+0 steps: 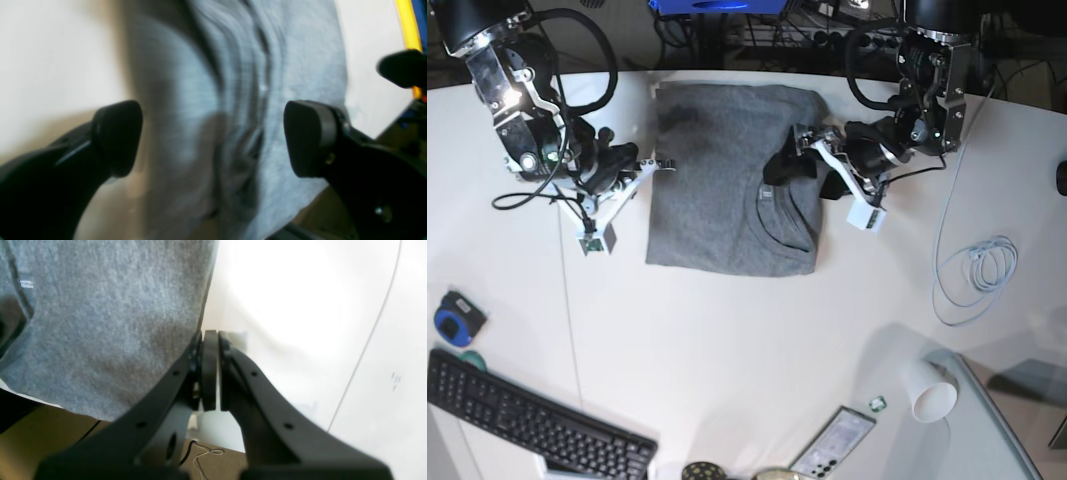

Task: Layout the t-shirt on the table in an organized manner, then fold the t-shirt properly
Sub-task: 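Grasp the collar edge of the grey shirt with the left gripper, then drag the collar edge with the left gripper to square the stack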

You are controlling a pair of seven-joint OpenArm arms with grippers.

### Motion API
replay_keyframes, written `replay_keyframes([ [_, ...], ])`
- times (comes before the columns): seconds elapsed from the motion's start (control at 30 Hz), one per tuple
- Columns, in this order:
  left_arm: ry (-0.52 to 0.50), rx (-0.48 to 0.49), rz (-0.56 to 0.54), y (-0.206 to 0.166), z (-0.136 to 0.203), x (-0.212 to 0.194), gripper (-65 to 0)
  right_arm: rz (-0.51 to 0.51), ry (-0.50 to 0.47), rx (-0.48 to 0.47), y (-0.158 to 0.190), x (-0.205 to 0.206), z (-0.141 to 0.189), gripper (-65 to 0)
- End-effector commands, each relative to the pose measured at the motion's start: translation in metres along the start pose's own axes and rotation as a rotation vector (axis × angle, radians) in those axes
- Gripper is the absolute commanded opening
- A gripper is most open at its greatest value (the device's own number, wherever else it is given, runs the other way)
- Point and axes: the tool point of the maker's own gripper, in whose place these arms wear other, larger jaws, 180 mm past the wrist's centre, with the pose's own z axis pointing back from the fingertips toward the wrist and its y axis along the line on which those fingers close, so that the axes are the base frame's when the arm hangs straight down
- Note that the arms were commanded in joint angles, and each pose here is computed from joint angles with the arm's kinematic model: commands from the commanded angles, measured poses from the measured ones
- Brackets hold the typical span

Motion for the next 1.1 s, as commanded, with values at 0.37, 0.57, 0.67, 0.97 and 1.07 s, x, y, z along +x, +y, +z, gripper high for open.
replay_keyframes([
  [0.37,0.035,0.028,0.020,0.022,-0.021,-0.011,-11.0,0.020,-0.025,-0.043,-0.023,0.005,0.007,-64.2],
  [0.57,0.117,0.084,-0.099,0.026,-0.031,-0.018,-48.2,-0.043,-0.045,-0.082,-0.044,0.009,0.012,-64.2],
  [0.67,0.147,0.105,-0.158,0.029,-0.032,-0.019,-62.0,-0.058,-0.050,-0.094,-0.051,0.010,0.013,-64.2],
  [0.97,0.340,0.249,-0.494,0.057,-0.026,-0.003,-65.0,-0.083,-0.056,-0.110,-0.060,0.010,0.016,-64.2],
  [1.07,0.436,0.265,-0.727,0.056,-0.029,0.002,-65.0,-0.083,-0.056,-0.110,-0.060,0.010,0.016,-64.2],
])
